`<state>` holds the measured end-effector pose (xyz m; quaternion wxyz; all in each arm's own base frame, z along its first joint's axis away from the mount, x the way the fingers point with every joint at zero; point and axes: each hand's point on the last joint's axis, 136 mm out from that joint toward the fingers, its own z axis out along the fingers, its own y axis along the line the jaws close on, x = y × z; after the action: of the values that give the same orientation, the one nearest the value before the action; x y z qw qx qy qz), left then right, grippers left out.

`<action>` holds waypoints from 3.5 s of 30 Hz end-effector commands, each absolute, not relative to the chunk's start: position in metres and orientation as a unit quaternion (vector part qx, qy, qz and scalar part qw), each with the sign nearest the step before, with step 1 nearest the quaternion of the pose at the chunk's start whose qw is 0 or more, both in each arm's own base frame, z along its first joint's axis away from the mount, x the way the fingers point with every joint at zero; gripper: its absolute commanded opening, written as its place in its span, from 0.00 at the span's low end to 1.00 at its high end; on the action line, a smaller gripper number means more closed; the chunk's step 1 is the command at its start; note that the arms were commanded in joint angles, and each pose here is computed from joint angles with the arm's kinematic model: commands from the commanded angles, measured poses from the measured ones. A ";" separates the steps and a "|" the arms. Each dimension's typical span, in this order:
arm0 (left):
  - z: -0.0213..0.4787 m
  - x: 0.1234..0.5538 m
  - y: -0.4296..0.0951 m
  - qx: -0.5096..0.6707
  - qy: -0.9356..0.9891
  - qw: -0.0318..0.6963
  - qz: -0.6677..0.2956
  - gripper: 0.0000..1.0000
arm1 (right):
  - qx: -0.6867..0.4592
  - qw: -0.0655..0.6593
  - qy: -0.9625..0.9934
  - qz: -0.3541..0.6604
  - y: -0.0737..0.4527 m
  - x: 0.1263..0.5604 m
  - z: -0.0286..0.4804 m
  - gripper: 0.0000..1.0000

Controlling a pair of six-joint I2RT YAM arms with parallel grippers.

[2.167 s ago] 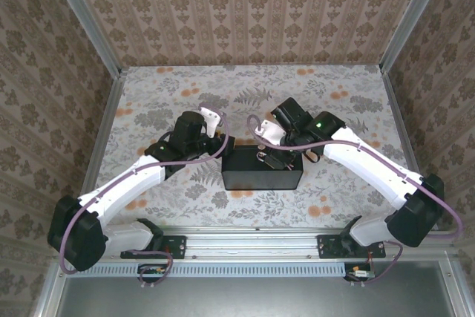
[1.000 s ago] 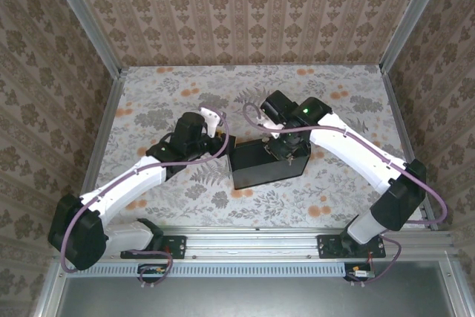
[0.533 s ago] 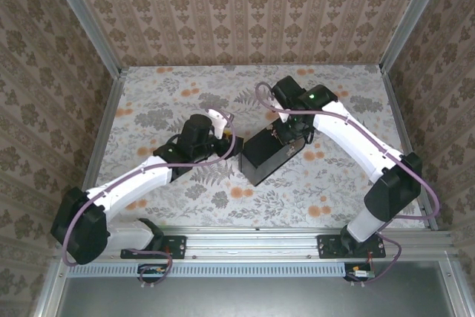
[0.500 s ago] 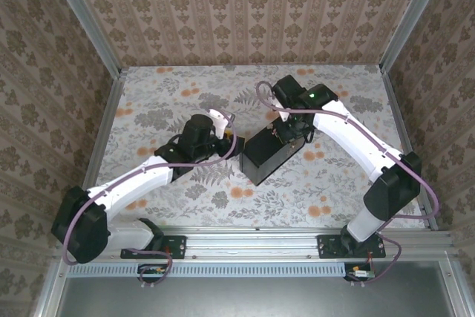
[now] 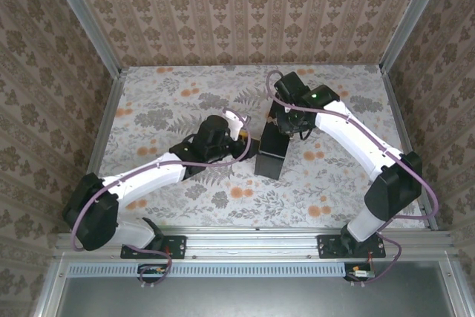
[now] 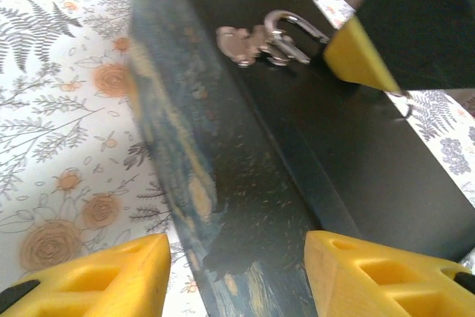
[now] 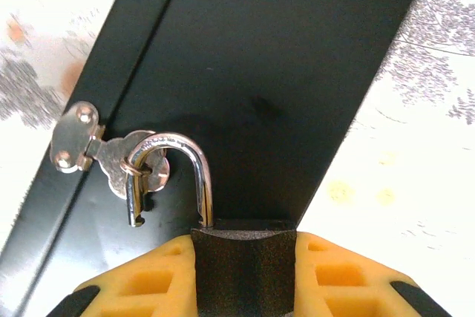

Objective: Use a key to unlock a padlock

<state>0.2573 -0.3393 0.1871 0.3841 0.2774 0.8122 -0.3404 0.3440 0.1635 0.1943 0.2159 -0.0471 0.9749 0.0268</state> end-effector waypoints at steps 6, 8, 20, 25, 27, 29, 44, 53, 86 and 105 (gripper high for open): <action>0.153 0.223 -0.354 0.320 0.826 0.308 -0.347 0.56 | 0.056 0.244 0.963 0.098 0.183 0.375 0.176 0.03; 0.152 0.223 -0.353 0.319 0.826 0.309 -0.346 0.56 | 0.066 0.249 0.961 0.096 0.181 0.379 0.172 0.03; 0.167 0.236 -0.341 0.300 0.826 0.330 -0.345 0.56 | 0.119 0.314 0.934 0.118 0.157 0.394 0.202 0.04; 0.184 0.245 -0.329 0.285 0.822 0.349 -0.349 0.56 | 0.128 0.334 0.926 0.117 0.134 0.385 0.223 0.05; 0.189 0.250 -0.323 0.279 0.821 0.357 -0.349 0.57 | 0.136 0.332 0.926 0.117 0.121 0.379 0.223 0.05; 0.192 0.254 -0.317 0.274 0.822 0.362 -0.345 0.57 | 0.143 0.327 0.927 0.113 0.109 0.373 0.220 0.05; 0.206 0.281 -0.254 0.198 0.847 0.394 -0.298 0.57 | 0.210 0.214 0.953 0.037 0.041 0.336 0.095 0.14; 0.206 0.281 -0.236 0.181 0.852 0.399 -0.288 0.57 | 0.202 0.168 0.965 0.011 0.036 0.334 0.063 0.33; 0.202 0.281 -0.234 0.180 0.852 0.390 -0.298 0.57 | -0.066 0.301 0.950 0.051 0.177 0.351 0.201 1.00; 0.206 0.281 -0.231 0.182 0.850 0.396 -0.295 0.57 | -0.043 0.248 0.966 0.067 0.190 0.349 0.154 0.81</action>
<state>0.2838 -0.2354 0.2022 0.3918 0.1776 0.8530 -0.2956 0.3533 0.1944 0.1616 0.2556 -0.0671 0.9630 0.0527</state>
